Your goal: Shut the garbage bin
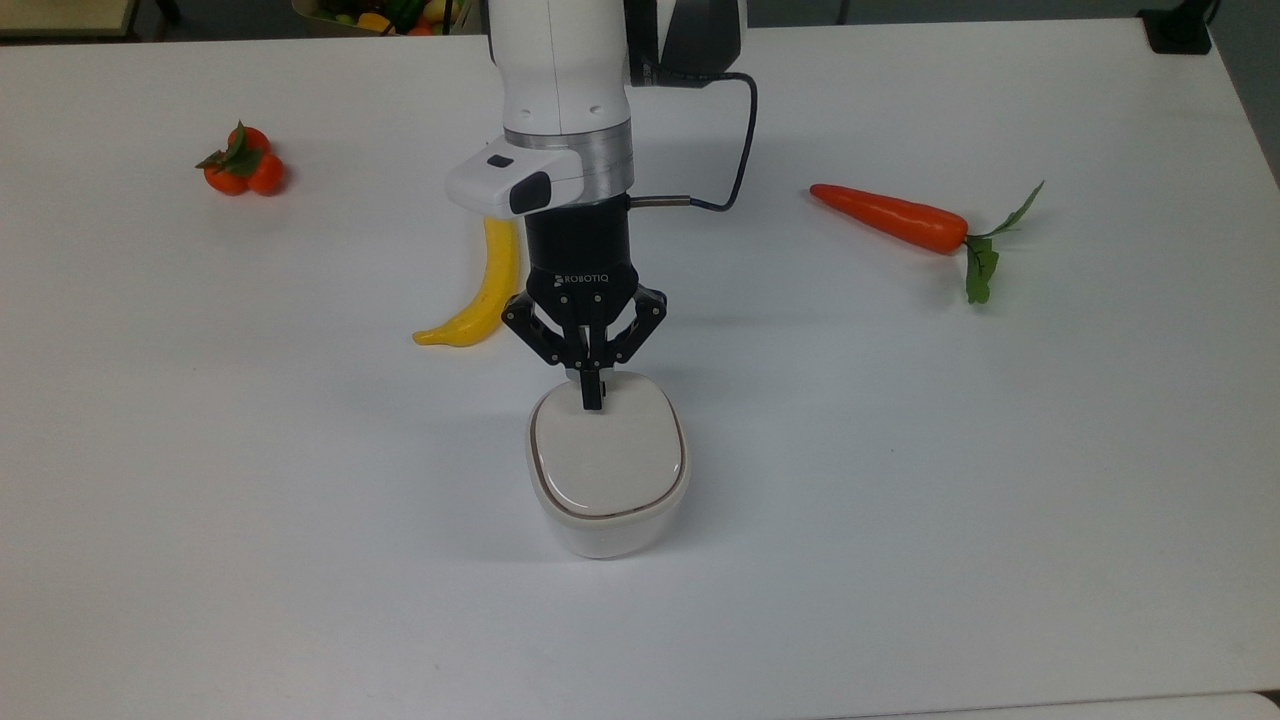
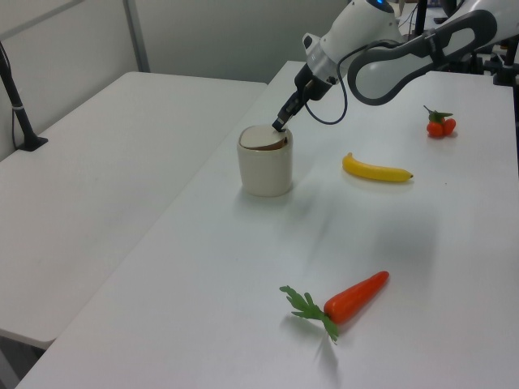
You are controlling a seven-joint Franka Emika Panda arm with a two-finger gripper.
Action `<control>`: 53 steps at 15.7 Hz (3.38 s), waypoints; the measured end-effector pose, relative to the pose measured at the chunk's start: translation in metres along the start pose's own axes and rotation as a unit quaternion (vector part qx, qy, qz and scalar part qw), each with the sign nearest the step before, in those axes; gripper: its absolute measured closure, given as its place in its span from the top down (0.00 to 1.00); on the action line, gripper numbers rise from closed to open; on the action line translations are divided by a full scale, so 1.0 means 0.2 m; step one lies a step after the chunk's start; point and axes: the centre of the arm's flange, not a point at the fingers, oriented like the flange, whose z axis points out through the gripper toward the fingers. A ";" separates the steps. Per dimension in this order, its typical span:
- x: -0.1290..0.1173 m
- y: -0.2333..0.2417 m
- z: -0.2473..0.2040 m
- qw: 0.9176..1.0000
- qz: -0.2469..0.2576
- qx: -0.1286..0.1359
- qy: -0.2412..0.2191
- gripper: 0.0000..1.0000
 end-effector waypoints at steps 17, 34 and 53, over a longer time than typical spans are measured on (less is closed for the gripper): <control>-0.05 0.00 0.05 1.000 -0.009 -0.004 -0.012 0.01; 0.08 0.15 -0.87 0.987 0.020 0.000 -0.162 0.57; 0.00 0.23 -1.20 0.962 -0.051 0.006 -0.267 1.00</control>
